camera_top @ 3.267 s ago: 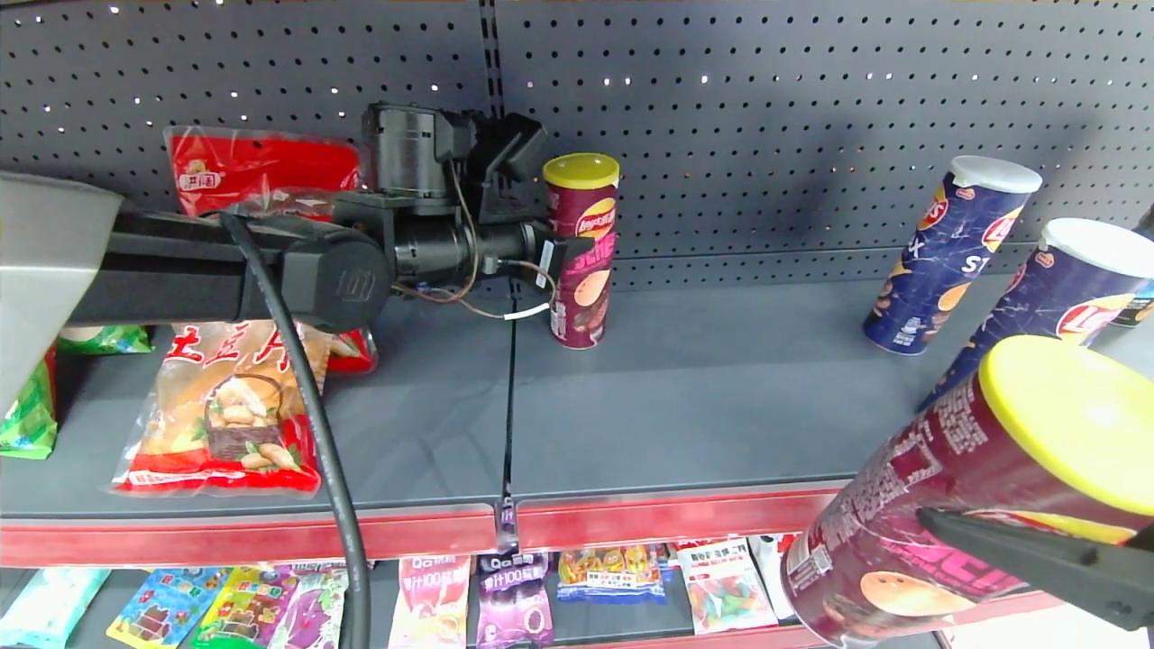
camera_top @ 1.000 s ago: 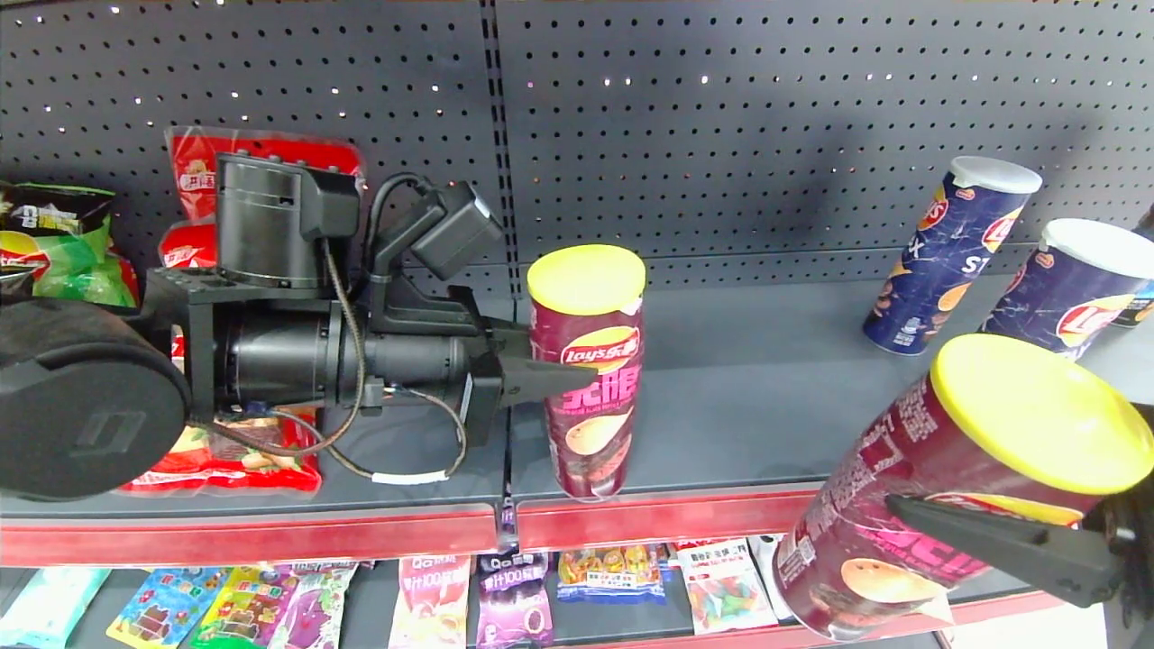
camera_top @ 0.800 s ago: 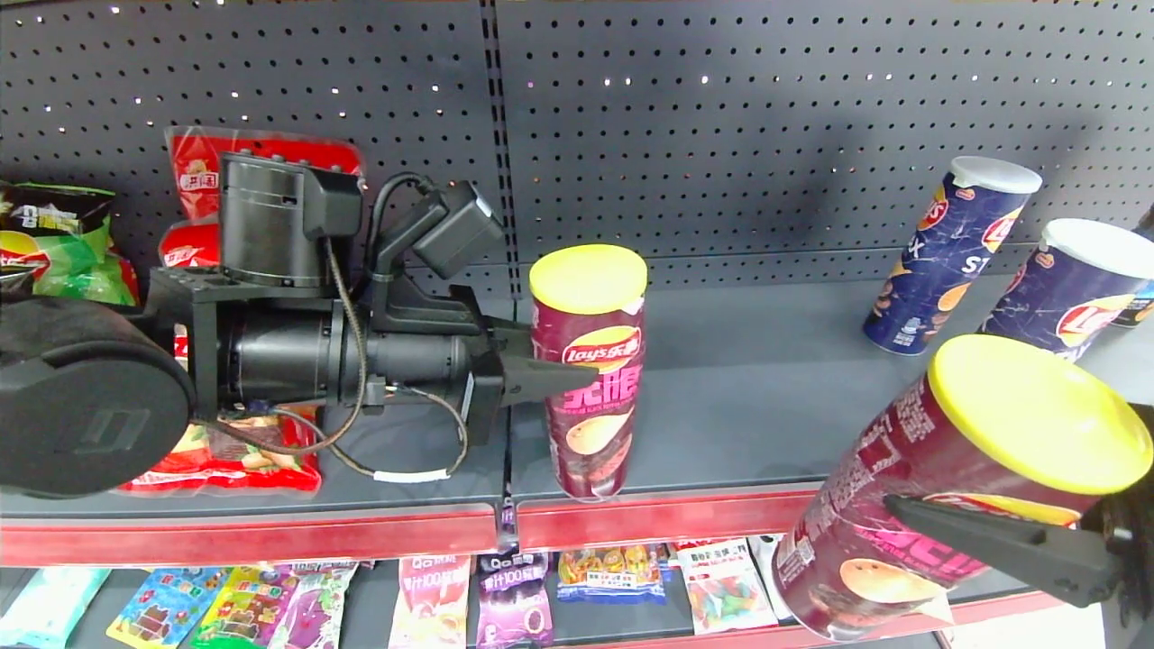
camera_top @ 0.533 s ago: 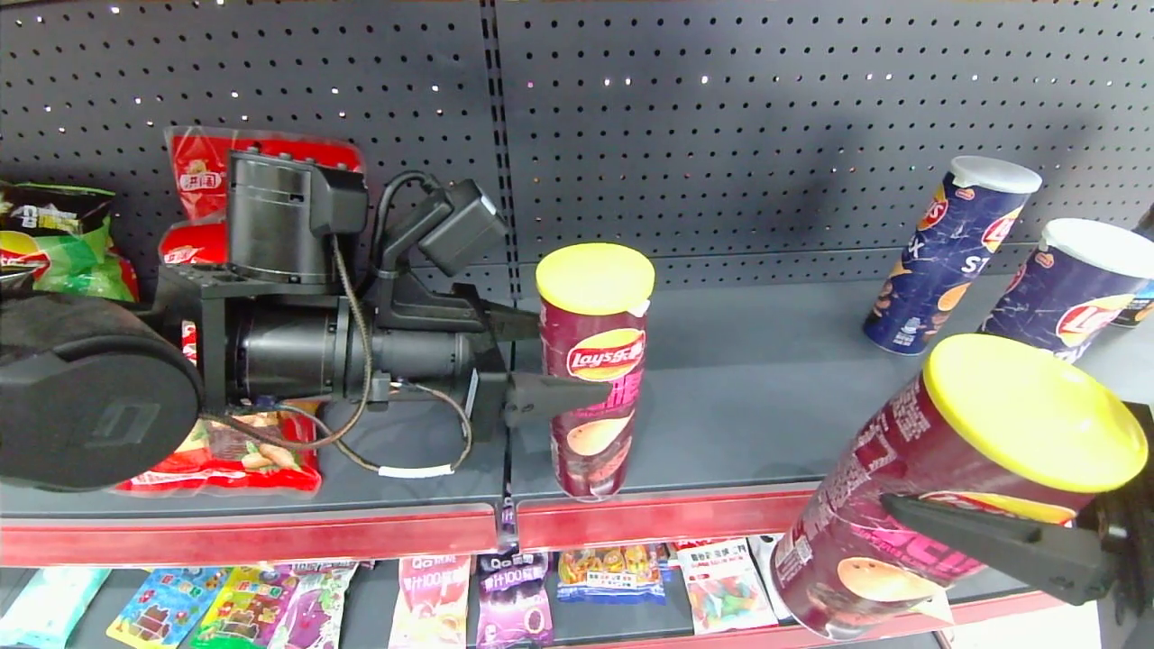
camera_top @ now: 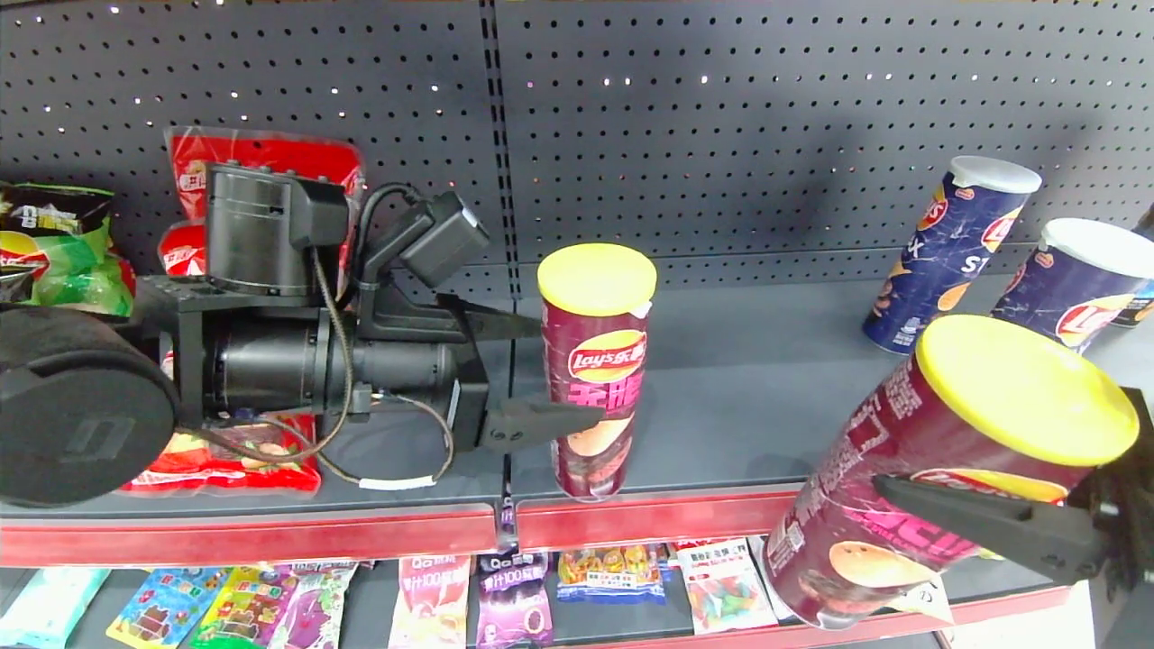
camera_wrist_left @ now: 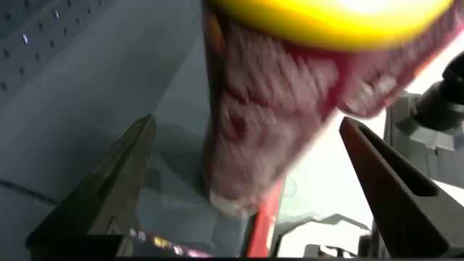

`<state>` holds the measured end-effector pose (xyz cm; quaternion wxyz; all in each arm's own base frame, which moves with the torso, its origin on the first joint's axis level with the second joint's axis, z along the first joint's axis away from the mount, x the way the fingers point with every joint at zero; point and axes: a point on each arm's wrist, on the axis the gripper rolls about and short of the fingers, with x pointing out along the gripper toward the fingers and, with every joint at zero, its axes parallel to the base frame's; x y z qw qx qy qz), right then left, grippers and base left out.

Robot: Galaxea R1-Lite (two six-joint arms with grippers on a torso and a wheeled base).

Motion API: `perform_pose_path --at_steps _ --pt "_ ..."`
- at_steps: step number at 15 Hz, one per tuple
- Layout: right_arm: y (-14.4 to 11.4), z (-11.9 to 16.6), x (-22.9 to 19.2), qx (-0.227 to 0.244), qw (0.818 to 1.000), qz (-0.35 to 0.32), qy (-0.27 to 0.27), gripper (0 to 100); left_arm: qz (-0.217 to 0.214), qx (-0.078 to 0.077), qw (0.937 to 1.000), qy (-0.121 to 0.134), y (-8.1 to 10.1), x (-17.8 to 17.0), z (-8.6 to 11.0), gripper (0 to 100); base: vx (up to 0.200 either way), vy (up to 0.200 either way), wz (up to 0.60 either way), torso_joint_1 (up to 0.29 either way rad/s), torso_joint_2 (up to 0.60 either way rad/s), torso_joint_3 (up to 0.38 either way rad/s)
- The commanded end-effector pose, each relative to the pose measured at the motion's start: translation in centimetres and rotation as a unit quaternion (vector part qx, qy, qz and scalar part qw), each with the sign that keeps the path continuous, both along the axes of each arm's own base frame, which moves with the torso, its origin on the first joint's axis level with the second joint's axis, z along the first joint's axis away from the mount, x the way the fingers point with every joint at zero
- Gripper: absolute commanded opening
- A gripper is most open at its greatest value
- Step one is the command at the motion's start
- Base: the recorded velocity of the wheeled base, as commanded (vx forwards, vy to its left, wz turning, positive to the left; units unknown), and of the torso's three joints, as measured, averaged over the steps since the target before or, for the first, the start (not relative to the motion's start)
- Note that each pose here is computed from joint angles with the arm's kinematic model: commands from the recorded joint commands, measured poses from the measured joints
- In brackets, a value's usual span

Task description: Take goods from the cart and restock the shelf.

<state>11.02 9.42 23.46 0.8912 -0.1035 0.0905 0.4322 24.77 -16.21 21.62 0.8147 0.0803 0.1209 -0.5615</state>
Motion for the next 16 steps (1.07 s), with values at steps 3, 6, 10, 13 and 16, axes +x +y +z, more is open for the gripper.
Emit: perform_pose_path --at_steps 3,6,10,13,16 --pt "1.7 1.0 3.0 -0.001 1.000 -0.017 0.016 0 0.031 0.001 0.9995 0.001 4.0 -4.2 -0.2 100 0.000 0.000 0.00 0.000 0.00 0.000" --pt "3.1 2.1 6.5 -0.002 0.999 -0.041 0.016 0 0.061 0.003 0.9982 0.004 6.8 -7.3 -1.1 100 0.000 0.000 0.00 0.000 0.00 0.000" --pt "4.6 3.0 11.8 0.002 0.998 -0.057 0.015 0 0.113 0.000 0.9935 0.015 8.4 -9.5 -1.7 100 0.000 0.000 0.00 0.000 0.00 0.000" --pt "5.8 2.8 15.4 -0.006 0.998 -0.055 0.012 0 0.137 0.002 0.9904 0.017 8.7 -10.0 -1.9 100 0.000 0.000 0.00 0.000 0.00 0.000" --pt "7.3 2.2 18.2 -0.009 0.999 -0.048 0.012 0 0.138 0.001 0.9903 0.018 8.7 -9.9 -1.9 100 0.000 0.000 0.00 0.000 0.00 0.000"
